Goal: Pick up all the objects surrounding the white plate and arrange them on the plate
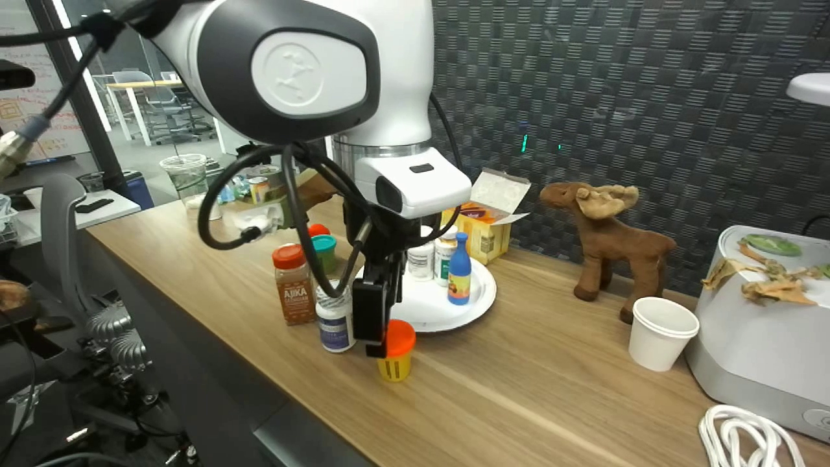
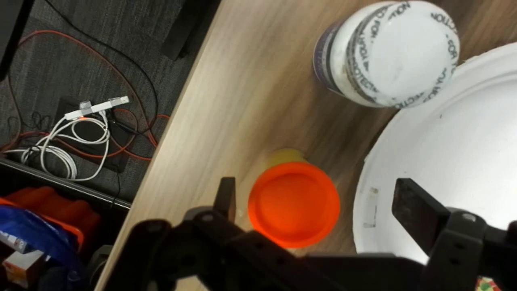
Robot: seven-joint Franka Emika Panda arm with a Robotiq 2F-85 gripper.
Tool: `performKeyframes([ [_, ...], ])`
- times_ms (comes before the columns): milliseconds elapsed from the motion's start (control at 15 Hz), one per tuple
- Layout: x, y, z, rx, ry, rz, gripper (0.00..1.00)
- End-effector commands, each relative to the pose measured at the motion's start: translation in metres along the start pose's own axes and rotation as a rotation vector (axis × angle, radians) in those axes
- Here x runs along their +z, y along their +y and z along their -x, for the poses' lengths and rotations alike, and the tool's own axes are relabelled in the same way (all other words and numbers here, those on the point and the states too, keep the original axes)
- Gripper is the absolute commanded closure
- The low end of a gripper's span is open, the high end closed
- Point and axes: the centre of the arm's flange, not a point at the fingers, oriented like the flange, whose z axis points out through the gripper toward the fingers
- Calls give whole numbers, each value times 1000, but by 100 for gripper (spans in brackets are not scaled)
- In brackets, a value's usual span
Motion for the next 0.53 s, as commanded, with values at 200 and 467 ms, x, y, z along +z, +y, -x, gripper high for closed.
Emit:
performKeyframes([
  [200,3,14,10,29,19,6,0],
  [467,11,5,-1,50,40,-24,0],
])
